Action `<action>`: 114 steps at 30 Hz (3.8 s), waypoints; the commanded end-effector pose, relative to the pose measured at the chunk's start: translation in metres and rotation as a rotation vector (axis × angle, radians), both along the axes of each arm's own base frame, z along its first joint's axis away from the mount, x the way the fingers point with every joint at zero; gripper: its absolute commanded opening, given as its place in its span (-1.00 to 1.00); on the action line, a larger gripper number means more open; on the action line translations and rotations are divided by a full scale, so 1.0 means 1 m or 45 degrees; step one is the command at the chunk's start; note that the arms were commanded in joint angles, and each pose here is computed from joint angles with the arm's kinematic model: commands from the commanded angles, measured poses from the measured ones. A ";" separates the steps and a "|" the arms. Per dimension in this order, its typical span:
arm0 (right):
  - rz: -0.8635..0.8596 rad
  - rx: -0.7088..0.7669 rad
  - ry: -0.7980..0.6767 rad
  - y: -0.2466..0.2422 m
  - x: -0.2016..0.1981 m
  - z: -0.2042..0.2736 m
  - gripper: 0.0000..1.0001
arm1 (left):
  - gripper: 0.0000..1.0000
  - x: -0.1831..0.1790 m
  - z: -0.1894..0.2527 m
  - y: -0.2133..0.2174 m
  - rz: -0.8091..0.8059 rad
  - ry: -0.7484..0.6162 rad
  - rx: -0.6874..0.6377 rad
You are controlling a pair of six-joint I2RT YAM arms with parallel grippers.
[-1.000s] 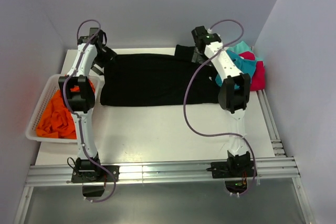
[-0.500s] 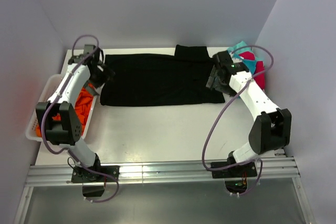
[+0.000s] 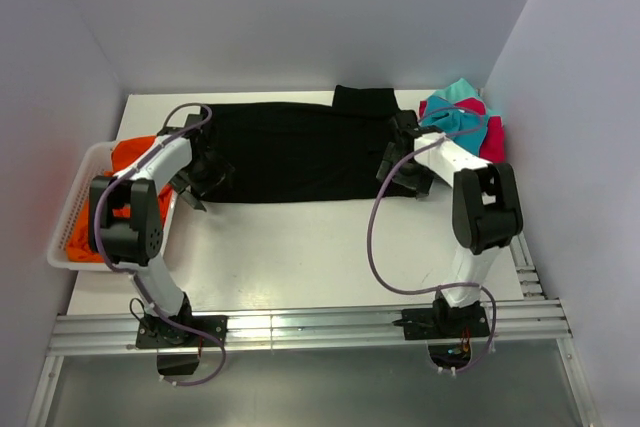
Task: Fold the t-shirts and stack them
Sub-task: Fold the tshirt
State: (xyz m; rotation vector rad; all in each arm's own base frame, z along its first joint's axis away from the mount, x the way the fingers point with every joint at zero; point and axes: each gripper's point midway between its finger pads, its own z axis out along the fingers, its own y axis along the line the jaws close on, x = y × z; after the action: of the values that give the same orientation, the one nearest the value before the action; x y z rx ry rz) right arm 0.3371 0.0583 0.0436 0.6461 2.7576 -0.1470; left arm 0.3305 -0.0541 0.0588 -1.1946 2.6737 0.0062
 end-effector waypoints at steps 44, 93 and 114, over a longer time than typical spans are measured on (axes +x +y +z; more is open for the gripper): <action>-0.276 0.012 0.058 -0.063 -0.038 0.010 -1.00 | -0.99 -0.028 -0.043 0.025 0.015 0.255 0.256; -0.209 0.311 -0.448 -0.028 0.010 0.182 0.87 | 0.78 0.032 0.157 -0.008 -0.133 -0.394 0.008; -0.013 0.257 -0.514 -0.011 0.250 0.096 0.73 | 0.64 0.126 0.117 -0.018 -0.257 -0.425 -0.081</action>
State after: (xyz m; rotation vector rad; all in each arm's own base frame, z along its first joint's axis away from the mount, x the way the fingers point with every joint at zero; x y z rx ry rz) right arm 0.5670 0.0475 0.1259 0.7050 2.4693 0.2385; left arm 0.4573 -0.0679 0.1431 -0.9279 2.5672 -0.2058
